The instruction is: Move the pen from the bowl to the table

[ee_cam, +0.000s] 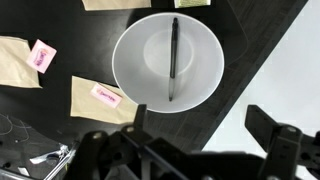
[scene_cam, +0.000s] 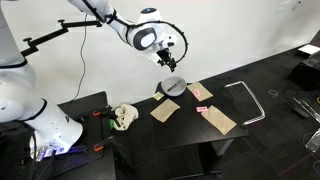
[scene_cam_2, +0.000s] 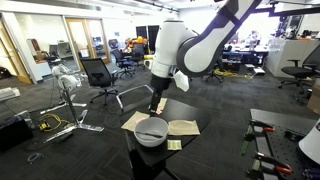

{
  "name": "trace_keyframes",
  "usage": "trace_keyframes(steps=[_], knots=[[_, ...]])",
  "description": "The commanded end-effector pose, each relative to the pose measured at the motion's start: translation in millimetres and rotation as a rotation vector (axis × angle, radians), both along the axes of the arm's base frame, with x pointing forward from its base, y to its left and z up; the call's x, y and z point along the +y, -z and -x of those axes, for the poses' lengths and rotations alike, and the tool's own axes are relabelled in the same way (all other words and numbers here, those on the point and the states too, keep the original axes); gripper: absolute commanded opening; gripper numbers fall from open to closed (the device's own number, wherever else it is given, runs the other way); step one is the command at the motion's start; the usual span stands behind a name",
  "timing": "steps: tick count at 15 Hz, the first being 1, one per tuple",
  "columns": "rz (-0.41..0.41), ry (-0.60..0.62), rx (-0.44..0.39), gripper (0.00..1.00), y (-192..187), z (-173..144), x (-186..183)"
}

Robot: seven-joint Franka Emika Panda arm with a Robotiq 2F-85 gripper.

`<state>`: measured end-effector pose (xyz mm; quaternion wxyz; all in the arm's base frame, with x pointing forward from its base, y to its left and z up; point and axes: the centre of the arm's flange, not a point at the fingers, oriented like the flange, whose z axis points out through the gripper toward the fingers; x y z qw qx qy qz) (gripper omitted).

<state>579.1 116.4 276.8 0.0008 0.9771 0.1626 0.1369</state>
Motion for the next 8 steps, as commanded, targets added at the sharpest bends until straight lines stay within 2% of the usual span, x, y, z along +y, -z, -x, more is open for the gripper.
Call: trace_keyframes(steps=[1,8], knots=[[0.019,0.038,0.011,1.00,16.0,-25.5,11.6],[0.030,0.093,0.078,1.00,42.8,-38.6,13.1]])
